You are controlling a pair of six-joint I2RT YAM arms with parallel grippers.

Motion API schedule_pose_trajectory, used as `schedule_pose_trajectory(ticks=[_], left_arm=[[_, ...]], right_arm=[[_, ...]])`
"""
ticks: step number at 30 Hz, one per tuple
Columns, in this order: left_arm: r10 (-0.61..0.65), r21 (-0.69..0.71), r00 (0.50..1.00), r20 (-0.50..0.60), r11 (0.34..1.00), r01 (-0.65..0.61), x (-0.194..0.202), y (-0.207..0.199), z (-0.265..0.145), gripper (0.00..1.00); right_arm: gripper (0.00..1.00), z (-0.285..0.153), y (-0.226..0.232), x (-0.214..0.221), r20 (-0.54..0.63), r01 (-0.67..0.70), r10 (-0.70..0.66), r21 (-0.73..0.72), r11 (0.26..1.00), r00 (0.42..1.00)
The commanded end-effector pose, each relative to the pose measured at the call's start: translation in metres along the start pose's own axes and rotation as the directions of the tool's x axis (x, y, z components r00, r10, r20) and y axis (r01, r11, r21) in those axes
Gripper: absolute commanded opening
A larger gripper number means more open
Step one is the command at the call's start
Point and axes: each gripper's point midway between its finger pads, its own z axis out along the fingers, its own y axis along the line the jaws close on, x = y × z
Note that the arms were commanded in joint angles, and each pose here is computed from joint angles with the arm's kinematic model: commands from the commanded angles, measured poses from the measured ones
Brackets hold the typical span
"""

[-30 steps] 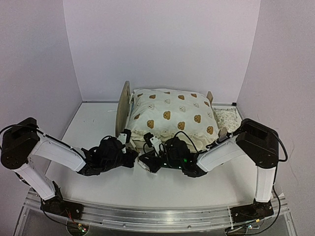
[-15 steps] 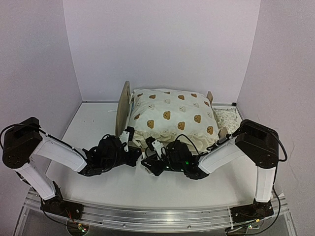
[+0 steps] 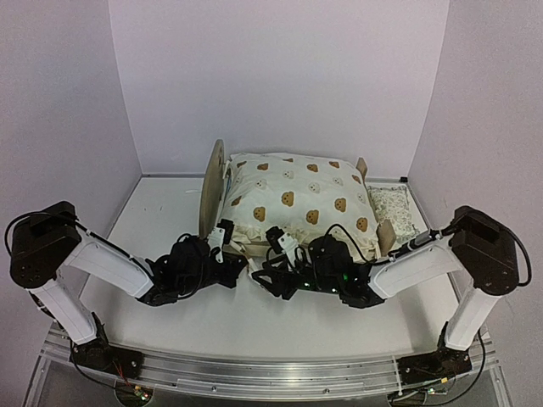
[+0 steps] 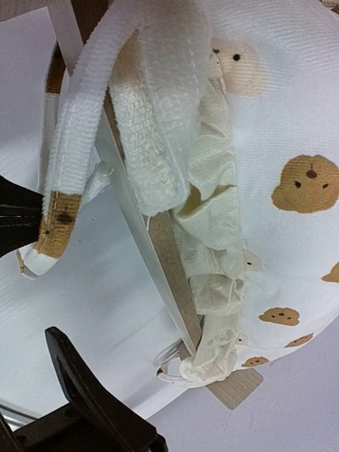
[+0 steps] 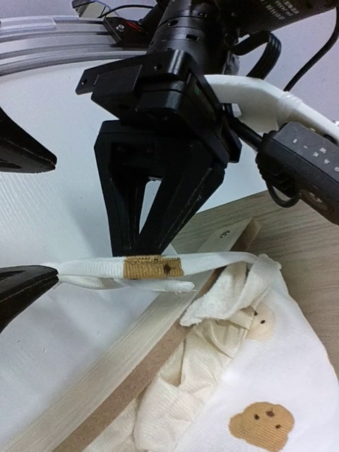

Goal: Set up the pet bed

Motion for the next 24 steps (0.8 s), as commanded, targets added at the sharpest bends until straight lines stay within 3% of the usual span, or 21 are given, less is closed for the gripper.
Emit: schedule_pose_trajectory(ticks=[1, 7, 19, 24], left_arm=[[0.02, -0.001, 0.999, 0.05, 1.0, -0.02, -0.007, 0.001, 0.002, 0.0], [0.024, 0.0, 0.998, 0.056, 1.0, -0.024, -0.007, 0.001, 0.003, 0.0], [0.029, 0.001, 0.997, 0.065, 1.0, -0.029, -0.008, 0.002, 0.002, 0.0], [0.028, -0.008, 0.997, 0.068, 1.0, -0.028, -0.009, 0.004, 0.0, 0.0]], right_arm=[[0.45, -0.012, -0.023, -0.01, 0.03, 0.002, -0.005, 0.098, 0.995, 1.0], [0.33, -0.005, -0.069, -0.013, 0.052, -0.051, 0.039, 0.239, 0.97, 0.998], [0.32, 0.044, -0.036, -0.002, -0.036, -0.051, 0.05, -0.04, 0.998, 0.998], [0.34, 0.048, -0.033, -0.002, -0.043, -0.055, 0.053, -0.069, 0.996, 0.998]])
